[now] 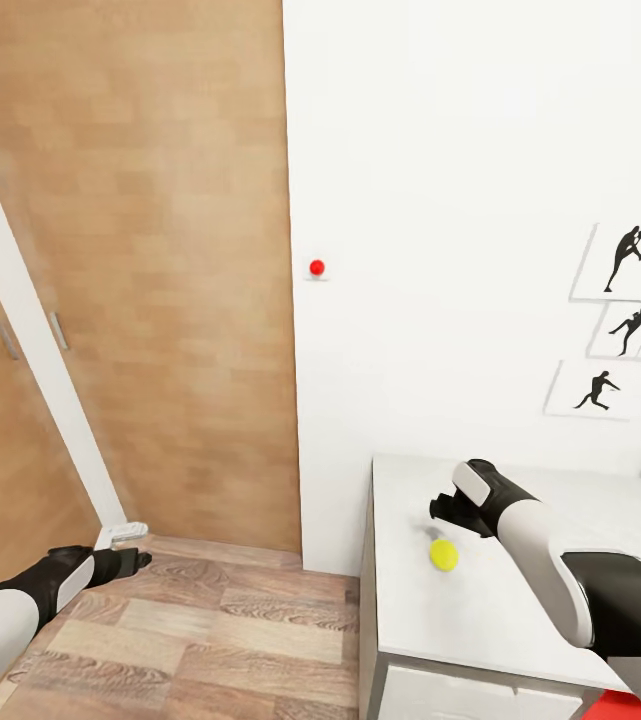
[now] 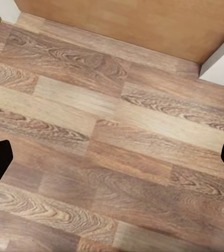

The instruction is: Put all the toys in the child's room - the three board games (two on the bed and one on the table), the two jigsaw puzzles on the table, and the tennis ball on the table - inside the toy box on the table in the child's room.

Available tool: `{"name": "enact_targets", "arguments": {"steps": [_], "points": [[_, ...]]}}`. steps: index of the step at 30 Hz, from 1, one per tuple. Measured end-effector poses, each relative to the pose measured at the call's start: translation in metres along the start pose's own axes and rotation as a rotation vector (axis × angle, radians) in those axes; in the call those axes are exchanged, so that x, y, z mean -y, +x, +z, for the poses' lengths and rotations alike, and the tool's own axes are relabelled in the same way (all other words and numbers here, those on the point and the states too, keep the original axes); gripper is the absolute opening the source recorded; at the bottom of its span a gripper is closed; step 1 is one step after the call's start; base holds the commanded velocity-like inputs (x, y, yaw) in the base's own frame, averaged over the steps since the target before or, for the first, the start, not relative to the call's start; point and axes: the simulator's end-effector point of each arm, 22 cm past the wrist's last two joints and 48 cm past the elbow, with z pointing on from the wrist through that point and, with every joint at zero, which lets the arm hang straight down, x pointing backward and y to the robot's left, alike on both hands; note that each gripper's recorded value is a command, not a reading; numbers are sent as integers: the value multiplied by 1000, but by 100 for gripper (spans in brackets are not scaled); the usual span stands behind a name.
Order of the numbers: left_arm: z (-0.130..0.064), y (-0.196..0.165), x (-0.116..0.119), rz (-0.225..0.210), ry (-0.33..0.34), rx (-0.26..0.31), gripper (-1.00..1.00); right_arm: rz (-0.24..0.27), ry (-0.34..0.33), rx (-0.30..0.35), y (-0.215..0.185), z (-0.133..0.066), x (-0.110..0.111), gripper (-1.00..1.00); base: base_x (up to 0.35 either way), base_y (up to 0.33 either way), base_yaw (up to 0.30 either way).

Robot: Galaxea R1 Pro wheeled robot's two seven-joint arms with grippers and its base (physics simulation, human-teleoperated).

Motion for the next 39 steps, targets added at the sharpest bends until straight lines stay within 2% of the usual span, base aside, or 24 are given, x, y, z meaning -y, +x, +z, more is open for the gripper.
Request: {"name": "enact_targets", "arguments": {"steps": [12,24,39], "points": [[2,3,0,1,-1,-6,100,-1,2,-4,1,2,1,100,6,2,-43],[3,5,0,1,-2,-9,100,-1,5,-10,3,5,2,100,133,49,-3],[11,15,-1,4,-5,-31,100,-6,20,-43,19,22,6,100,8,2,0]]}}
